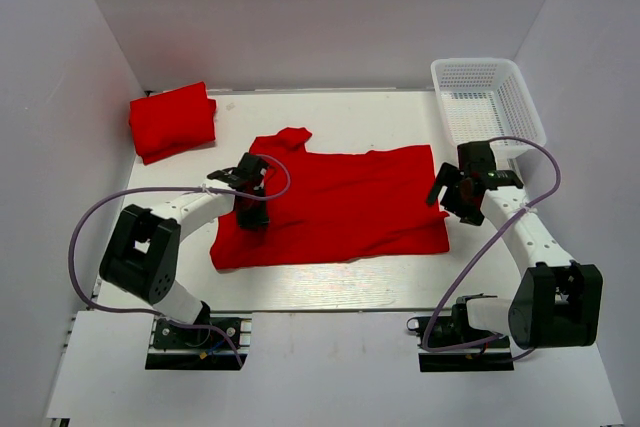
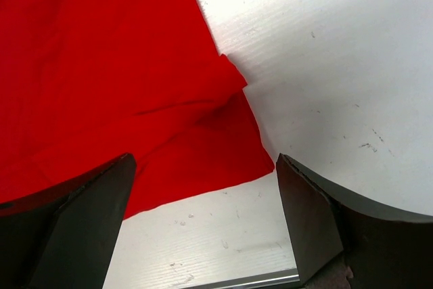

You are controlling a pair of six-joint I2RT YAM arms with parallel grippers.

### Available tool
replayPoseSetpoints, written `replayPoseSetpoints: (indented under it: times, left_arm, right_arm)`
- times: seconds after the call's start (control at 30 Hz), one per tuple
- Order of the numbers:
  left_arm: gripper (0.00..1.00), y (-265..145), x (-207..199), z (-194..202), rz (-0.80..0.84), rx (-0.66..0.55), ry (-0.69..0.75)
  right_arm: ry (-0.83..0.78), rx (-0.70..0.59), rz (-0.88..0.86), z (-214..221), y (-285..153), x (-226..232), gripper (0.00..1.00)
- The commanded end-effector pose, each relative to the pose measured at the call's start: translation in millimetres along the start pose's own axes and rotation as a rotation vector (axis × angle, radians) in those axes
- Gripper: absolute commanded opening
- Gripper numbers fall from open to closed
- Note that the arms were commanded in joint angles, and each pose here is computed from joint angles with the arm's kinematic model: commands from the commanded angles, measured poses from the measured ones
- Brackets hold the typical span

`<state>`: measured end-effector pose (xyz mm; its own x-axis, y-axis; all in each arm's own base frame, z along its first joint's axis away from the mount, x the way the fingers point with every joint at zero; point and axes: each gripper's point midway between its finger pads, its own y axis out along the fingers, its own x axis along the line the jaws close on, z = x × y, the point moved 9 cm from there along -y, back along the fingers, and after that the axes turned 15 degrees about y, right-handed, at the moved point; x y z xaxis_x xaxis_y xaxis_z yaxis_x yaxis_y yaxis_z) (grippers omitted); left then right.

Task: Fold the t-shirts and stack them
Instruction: Fold the flattened tshirt in 1/3 of the way

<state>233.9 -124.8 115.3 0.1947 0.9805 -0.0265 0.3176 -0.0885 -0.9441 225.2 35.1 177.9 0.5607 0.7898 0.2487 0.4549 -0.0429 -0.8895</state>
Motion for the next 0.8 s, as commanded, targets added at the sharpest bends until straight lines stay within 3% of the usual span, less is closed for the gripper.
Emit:
replayPoseSetpoints:
  times: [0.0, 0.4, 0.5, 0.53, 0.77]
  left_arm:
    - [0.32, -1.4, -2.1, -8.5, -0.010, -0.021, 0.005]
    - [0.22, 4.6, -2.5, -9.1, -0.038, -0.023, 0.014]
    - [0.02, 5.0, -1.7, -10.4, -0.052, -0.017, 0.014]
    - [0.00, 5.2, -0.8, -10.6, -0.062, -0.019, 0.014]
    - [0.00, -28.0, -2.6, -26.7, -0.026, -0.165, 0.011]
  right_arm:
    - [0.002, -0.013, 0.014, -0.4, 2.1, -1.4, 0.90]
    - [0.008, -0.028, 0.030, 1.2, -0.9, -5.2, 0.90]
    - [0.013, -0.035, 0.025, 0.2, -3.5, -5.8, 0.90]
    - [0.011, -0.041, 0.019, -0.3, -5.0, -4.8, 0.90]
    - [0.014, -0.049, 0.008, -0.3, -8.4, -4.4, 0.90]
